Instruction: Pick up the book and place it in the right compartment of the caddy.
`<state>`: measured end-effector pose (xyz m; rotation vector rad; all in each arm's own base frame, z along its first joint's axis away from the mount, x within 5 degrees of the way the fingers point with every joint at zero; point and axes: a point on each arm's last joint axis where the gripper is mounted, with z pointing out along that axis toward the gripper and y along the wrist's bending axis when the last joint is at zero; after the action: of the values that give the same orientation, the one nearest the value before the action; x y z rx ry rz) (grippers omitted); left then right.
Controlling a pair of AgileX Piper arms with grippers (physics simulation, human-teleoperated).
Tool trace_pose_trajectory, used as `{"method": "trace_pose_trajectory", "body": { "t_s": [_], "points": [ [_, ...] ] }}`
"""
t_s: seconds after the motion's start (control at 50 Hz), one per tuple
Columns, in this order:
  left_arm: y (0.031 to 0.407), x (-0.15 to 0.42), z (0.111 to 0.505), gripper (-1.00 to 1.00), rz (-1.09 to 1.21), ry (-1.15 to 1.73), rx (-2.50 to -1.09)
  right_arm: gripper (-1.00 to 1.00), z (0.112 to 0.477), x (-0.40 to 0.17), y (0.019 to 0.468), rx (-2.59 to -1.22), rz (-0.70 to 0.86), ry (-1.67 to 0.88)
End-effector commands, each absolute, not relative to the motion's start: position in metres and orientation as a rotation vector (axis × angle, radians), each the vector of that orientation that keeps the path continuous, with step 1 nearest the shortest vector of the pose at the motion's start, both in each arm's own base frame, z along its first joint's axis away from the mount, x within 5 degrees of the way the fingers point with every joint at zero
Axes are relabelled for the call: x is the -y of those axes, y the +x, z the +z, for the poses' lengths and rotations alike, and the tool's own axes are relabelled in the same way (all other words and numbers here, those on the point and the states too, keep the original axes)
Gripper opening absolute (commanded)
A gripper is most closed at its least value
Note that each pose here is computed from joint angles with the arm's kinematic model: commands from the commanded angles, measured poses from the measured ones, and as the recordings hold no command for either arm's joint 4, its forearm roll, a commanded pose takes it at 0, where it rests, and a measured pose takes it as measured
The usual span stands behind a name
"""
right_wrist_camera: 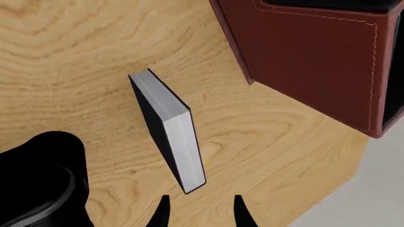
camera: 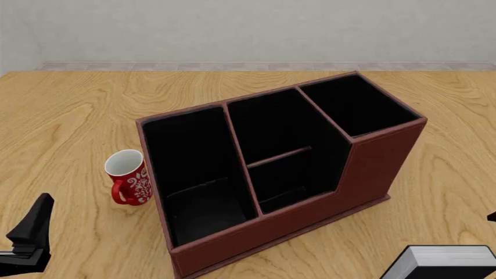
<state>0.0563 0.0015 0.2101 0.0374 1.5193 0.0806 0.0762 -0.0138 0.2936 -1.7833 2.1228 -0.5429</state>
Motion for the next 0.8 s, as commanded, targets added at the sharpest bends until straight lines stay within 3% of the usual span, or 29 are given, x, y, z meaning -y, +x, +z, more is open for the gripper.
{"method": "trace_pose_trajectory", "body": {
  "t_s": [0.02,0.8],
  "points": [
    [0.056,-0.002,0.21,1.0,0.083,0.036,-1.523,1.0,0.29,0.013,0.079,-2.132,-0.514,-1.798],
    [0.056,-0.002,0.209,1.0,0.091,0.033,-1.529,1.0,0.29,0.005,0.091,-2.145,-0.417,-1.795]
  ]
}}
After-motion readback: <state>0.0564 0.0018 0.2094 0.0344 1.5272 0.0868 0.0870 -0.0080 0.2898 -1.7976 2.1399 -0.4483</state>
